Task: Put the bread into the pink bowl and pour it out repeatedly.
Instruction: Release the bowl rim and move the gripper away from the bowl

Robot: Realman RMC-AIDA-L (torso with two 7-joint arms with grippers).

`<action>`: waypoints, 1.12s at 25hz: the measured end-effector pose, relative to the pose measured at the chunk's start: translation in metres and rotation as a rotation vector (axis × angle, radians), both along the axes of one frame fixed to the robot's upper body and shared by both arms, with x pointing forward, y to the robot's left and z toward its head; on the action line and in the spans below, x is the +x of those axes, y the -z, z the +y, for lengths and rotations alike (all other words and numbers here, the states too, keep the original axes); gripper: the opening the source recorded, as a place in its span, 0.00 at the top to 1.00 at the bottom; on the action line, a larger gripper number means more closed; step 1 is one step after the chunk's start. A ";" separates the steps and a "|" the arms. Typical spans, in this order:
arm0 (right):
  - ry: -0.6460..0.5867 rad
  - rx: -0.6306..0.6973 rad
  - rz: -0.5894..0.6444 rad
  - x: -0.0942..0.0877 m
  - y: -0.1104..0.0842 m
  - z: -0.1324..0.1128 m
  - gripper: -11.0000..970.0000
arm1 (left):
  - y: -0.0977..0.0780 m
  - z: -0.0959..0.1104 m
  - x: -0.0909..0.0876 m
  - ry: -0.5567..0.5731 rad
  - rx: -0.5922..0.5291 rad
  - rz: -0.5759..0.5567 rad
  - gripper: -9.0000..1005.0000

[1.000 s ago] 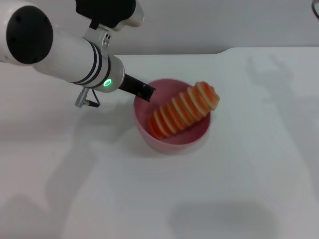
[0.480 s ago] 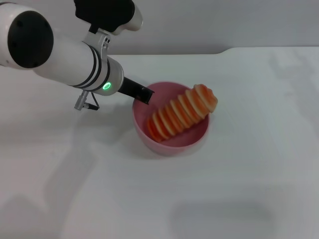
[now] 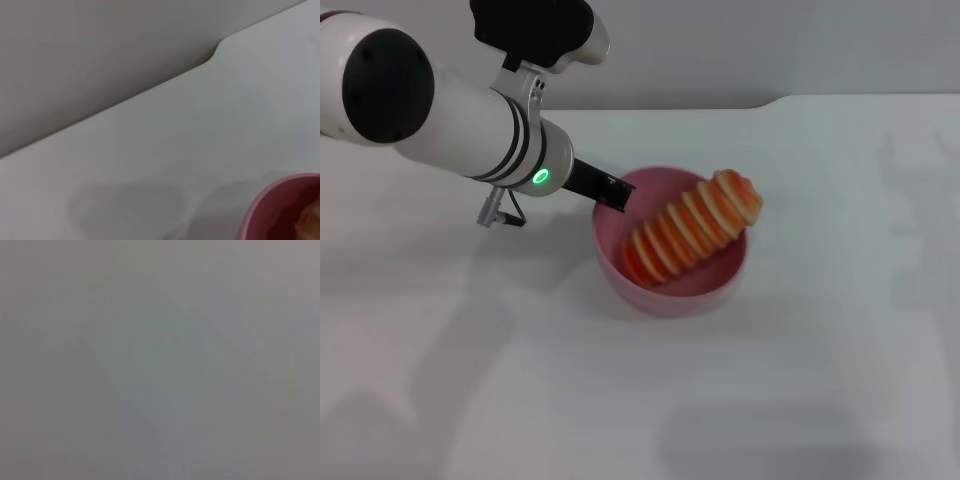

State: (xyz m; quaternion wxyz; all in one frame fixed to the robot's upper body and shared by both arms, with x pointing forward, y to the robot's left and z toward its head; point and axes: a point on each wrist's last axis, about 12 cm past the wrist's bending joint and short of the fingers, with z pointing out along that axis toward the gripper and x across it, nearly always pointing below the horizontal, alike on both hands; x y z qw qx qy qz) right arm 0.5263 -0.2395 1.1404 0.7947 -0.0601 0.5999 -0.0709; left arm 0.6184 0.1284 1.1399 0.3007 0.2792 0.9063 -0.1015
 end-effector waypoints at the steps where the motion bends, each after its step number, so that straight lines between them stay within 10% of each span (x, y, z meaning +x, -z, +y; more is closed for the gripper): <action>1: 0.002 0.001 -0.006 -0.003 0.002 0.001 0.32 | 0.000 0.000 0.000 -0.003 -0.005 0.005 0.78; 28: 0.013 0.074 0.076 -0.005 0.016 -0.001 0.32 | 0.020 -0.006 -0.013 -0.002 -0.130 0.025 0.77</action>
